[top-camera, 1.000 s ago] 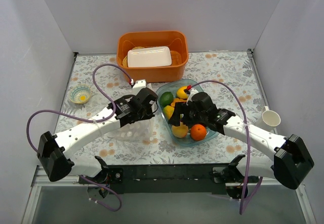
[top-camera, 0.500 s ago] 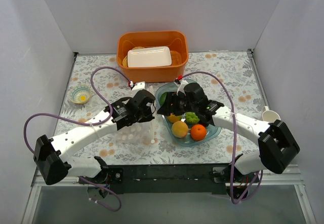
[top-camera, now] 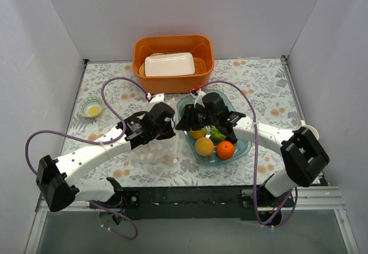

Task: Place the food in the zip-top bag and seal the zipper
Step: Open the zipper of the food storage bag, then pick up the fake fruit from the bin.

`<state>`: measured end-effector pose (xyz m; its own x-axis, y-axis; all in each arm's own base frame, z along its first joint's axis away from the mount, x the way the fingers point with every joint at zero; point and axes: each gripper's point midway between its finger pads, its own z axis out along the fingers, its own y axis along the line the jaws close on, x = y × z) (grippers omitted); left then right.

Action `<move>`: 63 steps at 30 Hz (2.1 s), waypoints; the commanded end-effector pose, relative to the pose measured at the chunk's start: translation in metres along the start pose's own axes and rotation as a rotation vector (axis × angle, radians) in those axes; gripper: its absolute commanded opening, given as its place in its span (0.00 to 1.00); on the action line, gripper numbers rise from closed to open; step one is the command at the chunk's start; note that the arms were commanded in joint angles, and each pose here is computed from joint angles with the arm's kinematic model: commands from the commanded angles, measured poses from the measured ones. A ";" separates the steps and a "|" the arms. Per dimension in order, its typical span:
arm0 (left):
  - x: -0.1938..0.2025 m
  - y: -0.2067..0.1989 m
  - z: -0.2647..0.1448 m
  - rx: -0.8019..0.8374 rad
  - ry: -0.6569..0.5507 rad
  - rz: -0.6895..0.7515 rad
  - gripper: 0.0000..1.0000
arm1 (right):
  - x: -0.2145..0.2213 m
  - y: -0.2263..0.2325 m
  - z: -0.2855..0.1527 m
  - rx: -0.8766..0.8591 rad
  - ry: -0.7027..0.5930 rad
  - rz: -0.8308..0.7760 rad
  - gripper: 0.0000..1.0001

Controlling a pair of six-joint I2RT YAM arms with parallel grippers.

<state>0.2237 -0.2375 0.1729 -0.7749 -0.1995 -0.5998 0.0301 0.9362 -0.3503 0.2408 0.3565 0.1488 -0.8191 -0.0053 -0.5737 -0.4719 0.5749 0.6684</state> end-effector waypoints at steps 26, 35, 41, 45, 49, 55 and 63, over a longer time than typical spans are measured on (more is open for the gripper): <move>-0.033 0.071 -0.047 -0.289 -0.154 -0.078 0.00 | 0.003 -0.001 0.024 0.060 0.065 -0.062 0.13; -0.022 0.064 -0.028 -0.256 -0.122 -0.068 0.00 | -0.021 -0.005 -0.039 0.218 -0.069 -0.151 0.82; -0.023 0.060 -0.028 -0.222 -0.125 -0.060 0.00 | -0.022 -0.041 -0.078 0.427 -0.129 -0.172 0.87; -0.025 0.051 -0.029 -0.169 -0.127 -0.046 0.00 | -0.013 -0.068 -0.093 0.546 -0.091 -0.165 0.90; -0.022 0.042 -0.026 -0.110 -0.112 -0.013 0.00 | -0.007 -0.073 -0.084 0.511 -0.017 -0.218 0.89; -0.015 0.028 -0.021 -0.041 -0.067 0.051 0.00 | -0.006 -0.078 -0.060 0.443 0.081 -0.282 0.89; -0.008 0.021 -0.017 0.011 -0.037 0.095 0.00 | -0.007 -0.093 -0.026 0.391 0.160 -0.258 0.89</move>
<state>0.2200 -0.2056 0.1778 -0.7485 -0.1445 -0.6473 0.0575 0.9582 -0.2804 0.2657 0.2615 0.0910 -0.7767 -0.2864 -0.5610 -0.4787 0.8473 0.2302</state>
